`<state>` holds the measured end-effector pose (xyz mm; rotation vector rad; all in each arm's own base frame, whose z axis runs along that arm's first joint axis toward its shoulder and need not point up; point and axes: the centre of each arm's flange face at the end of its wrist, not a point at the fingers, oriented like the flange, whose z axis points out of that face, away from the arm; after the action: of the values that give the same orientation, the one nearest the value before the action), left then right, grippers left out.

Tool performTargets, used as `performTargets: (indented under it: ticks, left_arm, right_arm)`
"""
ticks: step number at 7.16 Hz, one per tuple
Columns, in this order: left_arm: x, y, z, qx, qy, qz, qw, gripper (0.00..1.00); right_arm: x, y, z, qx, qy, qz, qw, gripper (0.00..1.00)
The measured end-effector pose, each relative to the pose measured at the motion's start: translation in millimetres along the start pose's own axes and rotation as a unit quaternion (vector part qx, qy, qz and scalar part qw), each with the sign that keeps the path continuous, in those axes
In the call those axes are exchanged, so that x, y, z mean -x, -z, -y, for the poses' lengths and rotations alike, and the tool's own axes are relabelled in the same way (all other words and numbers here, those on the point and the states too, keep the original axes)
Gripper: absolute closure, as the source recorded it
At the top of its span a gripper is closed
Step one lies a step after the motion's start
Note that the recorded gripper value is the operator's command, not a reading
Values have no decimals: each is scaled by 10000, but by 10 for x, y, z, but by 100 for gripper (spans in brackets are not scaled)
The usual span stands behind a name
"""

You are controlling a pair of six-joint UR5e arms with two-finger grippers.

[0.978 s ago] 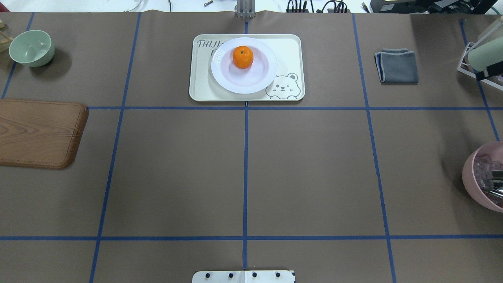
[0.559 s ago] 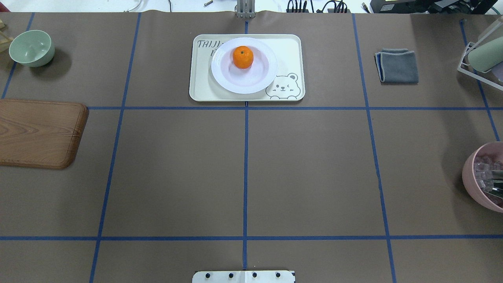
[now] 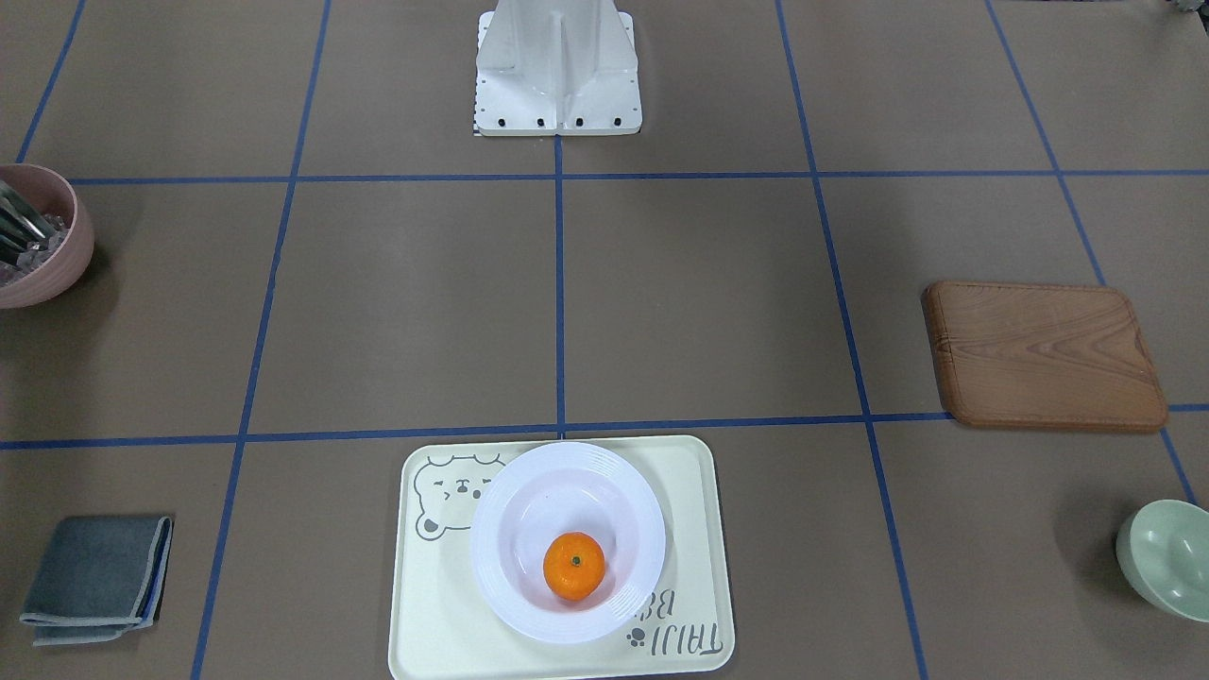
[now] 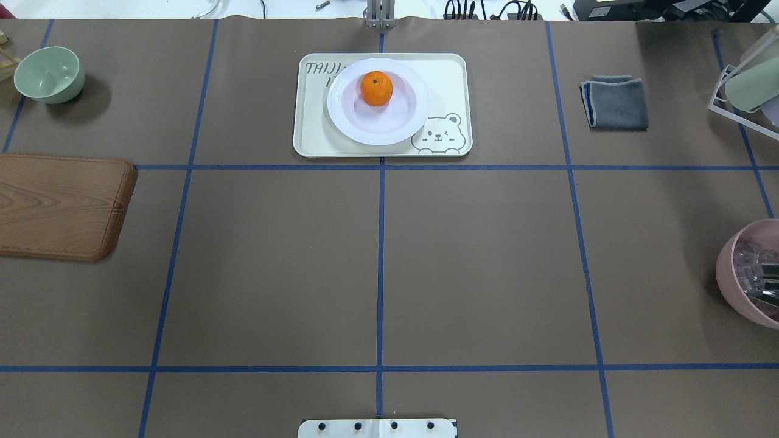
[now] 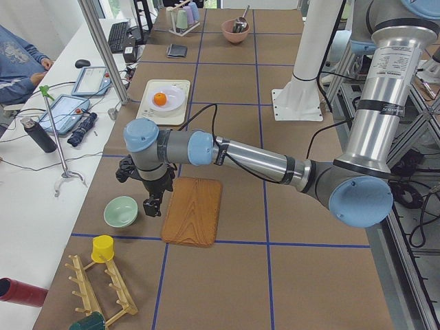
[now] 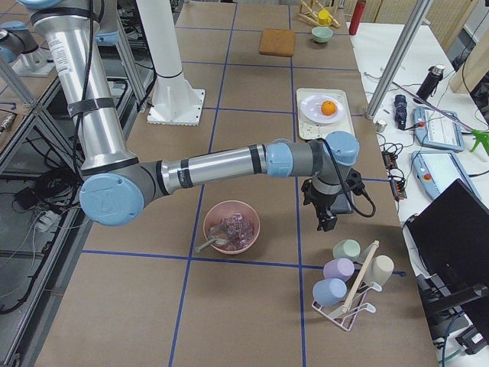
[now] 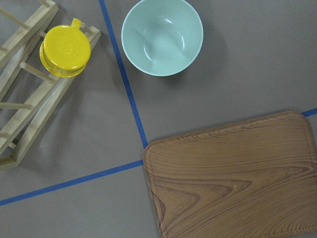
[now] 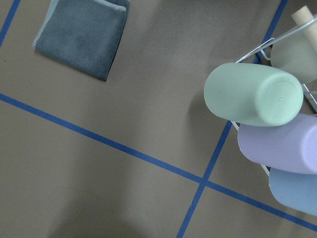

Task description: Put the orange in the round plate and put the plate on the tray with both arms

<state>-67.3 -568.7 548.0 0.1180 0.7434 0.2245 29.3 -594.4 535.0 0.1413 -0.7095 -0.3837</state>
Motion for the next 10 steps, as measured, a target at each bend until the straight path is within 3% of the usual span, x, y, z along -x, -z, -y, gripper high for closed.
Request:
performTargets:
  ticks: [3, 5, 8, 10]
  left_arm:
    - [-21, 18, -13, 2, 29, -30, 10000, 2]
    - [-197, 196, -22, -5, 354, -41, 9994, 2]
    - [-148, 8, -570, 34, 477, -65, 9988, 2]
    - [-177, -17, -896, -40, 446, -38, 9990, 2]
  right_arm:
    - [-23, -84, -285, 219, -91, -19, 9997, 0]
    - [-62, -217, -534, 325, -204, 25, 9993, 0]
    - [-37, -288, -634, 356, -271, 90, 9990, 0]
    - [161, -385, -490, 447, -195, 88, 9988, 0]
